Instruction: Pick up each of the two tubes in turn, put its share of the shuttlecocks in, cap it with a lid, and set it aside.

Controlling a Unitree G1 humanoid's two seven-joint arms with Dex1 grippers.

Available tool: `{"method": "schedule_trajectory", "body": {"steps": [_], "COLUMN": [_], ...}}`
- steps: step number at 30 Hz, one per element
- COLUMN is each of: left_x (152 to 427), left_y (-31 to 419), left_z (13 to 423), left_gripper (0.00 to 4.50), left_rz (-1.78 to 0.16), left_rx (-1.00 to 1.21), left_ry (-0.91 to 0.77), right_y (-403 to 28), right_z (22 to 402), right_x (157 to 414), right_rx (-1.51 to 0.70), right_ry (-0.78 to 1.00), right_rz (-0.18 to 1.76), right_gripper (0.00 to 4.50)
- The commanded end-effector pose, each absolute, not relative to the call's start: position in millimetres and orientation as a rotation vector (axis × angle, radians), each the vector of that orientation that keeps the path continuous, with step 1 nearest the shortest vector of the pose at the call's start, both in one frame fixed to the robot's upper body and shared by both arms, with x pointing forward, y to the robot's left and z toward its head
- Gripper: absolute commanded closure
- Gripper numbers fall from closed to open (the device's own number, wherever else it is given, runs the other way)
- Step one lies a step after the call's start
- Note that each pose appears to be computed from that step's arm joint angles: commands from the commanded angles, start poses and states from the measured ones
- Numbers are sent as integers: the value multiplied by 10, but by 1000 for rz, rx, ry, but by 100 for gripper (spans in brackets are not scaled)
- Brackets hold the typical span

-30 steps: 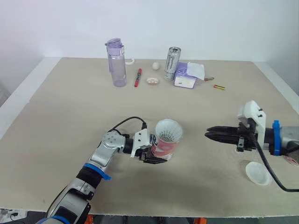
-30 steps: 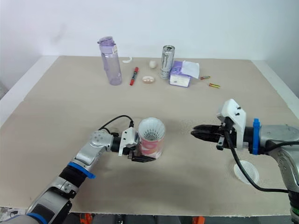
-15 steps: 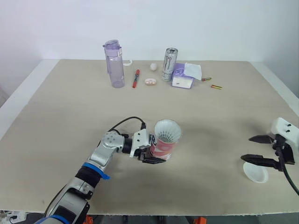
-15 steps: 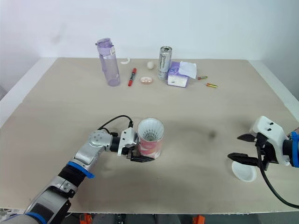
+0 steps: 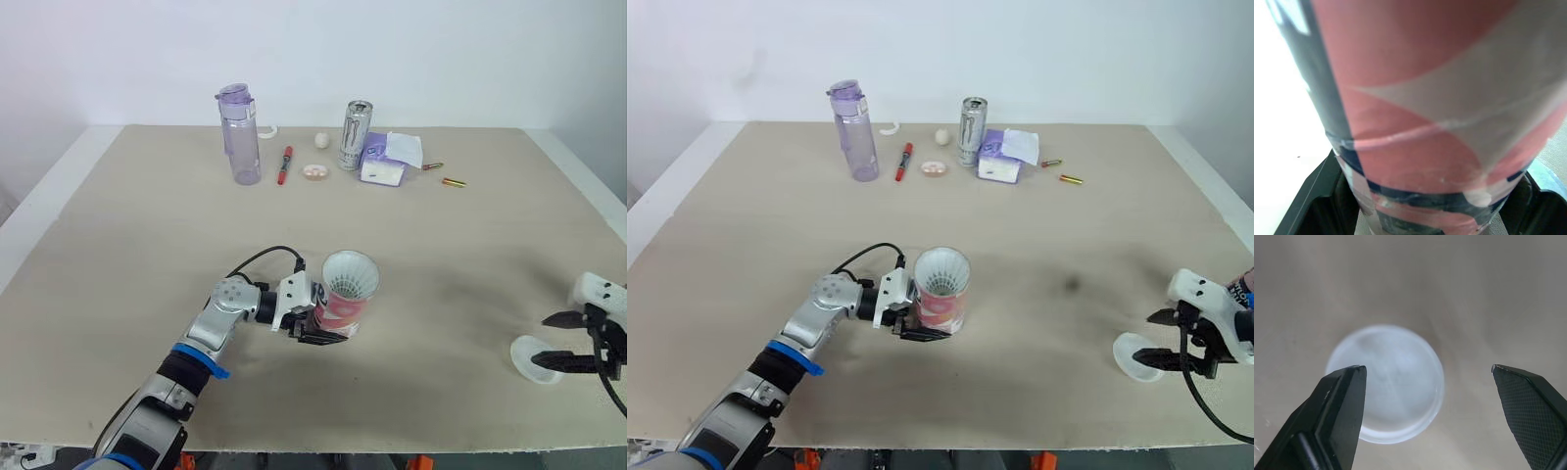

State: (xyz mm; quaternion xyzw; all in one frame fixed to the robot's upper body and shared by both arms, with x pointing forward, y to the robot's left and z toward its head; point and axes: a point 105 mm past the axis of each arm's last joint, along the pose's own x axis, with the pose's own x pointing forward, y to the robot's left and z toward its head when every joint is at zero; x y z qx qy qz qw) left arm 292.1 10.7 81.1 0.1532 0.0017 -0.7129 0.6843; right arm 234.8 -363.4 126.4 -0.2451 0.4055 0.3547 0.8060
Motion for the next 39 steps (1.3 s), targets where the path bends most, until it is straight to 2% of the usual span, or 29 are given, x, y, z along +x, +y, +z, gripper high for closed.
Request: {"method": "schedule_trajectory", "body": {"steps": [1,5,6,8,10,12,13,15,17,23,27,32,39], "left_x": [2826,2833,2834,2838,2843,2847,2847,2849,2854,2864,2873,2899,2928], "left_y": [109,104,104,109,120,129,131,129,118,99,115,141,156], "left_z": [680,683,683,682,680,672,670,663,664,664,648,630,579], "left_gripper": [134,134,134,134,134,134,134,134,134,134,134,134,134], "left_rz": [-1638,-1632,-1630,-1626,-1621,-1619,-1619,-1619,-1618,-1613,-1610,-1603,-1595], "left_rx": [354,355,356,357,357,359,359,361,362,356,359,365,353], "left_ry": [60,60,60,61,63,67,68,70,70,72,81,94,127], "right_y": [-3678,-3682,-3679,-3668,-3645,-3635,-3636,-3633,-3627,-3564,-3394,-2948,-2043], "right_z": [1342,1294,1280,1257,1231,1192,1181,1165,1149,1176,1341,1799,2477], "right_x": [2399,2418,2416,2408,2388,2369,2366,2363,2351,2378,2453,2558,2555], "right_rx": [-549,-549,-551,-552,-557,-570,-574,-584,-597,-641,-711,-845,-990], "right_ry": [863,879,884,892,905,921,925,929,937,904,813,619,294], "right_rz": [744,750,754,762,779,792,793,797,805,830,882,1014,1264], "right_gripper": [10,10,48,87,163,220,282,333,438,438,438,438,438]}}
